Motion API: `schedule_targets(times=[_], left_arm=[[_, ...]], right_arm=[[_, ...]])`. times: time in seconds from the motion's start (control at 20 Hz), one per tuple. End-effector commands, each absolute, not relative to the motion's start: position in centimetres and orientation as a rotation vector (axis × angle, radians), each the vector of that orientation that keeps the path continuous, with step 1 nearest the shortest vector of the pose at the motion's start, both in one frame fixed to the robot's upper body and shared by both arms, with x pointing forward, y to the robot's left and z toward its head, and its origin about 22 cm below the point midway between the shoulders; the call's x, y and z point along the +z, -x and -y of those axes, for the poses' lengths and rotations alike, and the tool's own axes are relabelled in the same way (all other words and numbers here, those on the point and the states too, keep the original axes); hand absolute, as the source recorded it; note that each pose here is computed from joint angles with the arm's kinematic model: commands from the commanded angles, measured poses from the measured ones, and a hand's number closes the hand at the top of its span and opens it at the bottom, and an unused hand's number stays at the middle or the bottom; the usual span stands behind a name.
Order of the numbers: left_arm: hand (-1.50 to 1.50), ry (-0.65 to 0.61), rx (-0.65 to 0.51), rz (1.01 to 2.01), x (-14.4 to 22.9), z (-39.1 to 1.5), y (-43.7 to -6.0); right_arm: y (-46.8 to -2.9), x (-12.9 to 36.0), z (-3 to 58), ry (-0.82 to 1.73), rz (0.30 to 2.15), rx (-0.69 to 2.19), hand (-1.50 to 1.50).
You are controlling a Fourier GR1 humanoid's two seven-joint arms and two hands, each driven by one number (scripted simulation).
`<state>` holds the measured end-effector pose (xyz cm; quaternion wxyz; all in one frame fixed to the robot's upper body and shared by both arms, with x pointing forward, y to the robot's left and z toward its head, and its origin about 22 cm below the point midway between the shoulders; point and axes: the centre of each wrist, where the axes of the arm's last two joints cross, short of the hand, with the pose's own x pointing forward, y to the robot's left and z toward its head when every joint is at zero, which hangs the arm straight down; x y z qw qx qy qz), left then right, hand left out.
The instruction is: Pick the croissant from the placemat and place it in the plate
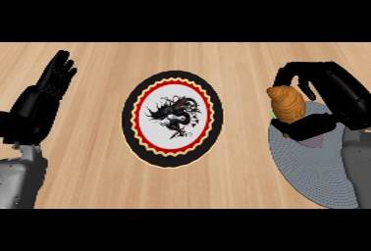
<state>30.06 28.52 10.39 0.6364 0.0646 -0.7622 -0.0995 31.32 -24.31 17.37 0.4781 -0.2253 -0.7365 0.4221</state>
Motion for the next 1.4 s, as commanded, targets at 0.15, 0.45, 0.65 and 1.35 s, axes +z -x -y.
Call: schedule_targets(times=[0.15, 0.45, 0.65, 1.35], left_arm=[[0.00, -0.129, -0.244, 1.763, 10.5, -29.0, -31.0], [0.00, -0.146, -0.258, 1.754, 10.2, -29.1, -30.1], [0.00, -0.109, -0.241, 1.753, 10.0, -27.2, -31.4], [0.00, -0.074, -0.264, 1.759, 10.4, -26.3, -31.5]], right_arm=[[-32.0, 20.1, 17.1, 0.446, 1.827, 1.001, 1.50], [-33.4, 17.2, 9.2, 0.369, 1.767, 1.026, 1.50], [-34.5, 14.9, 6.2, 0.402, 1.713, 1.060, 1.50], [-39.5, 10.8, 2.4, 0.444, 1.560, 0.956, -1.50]])
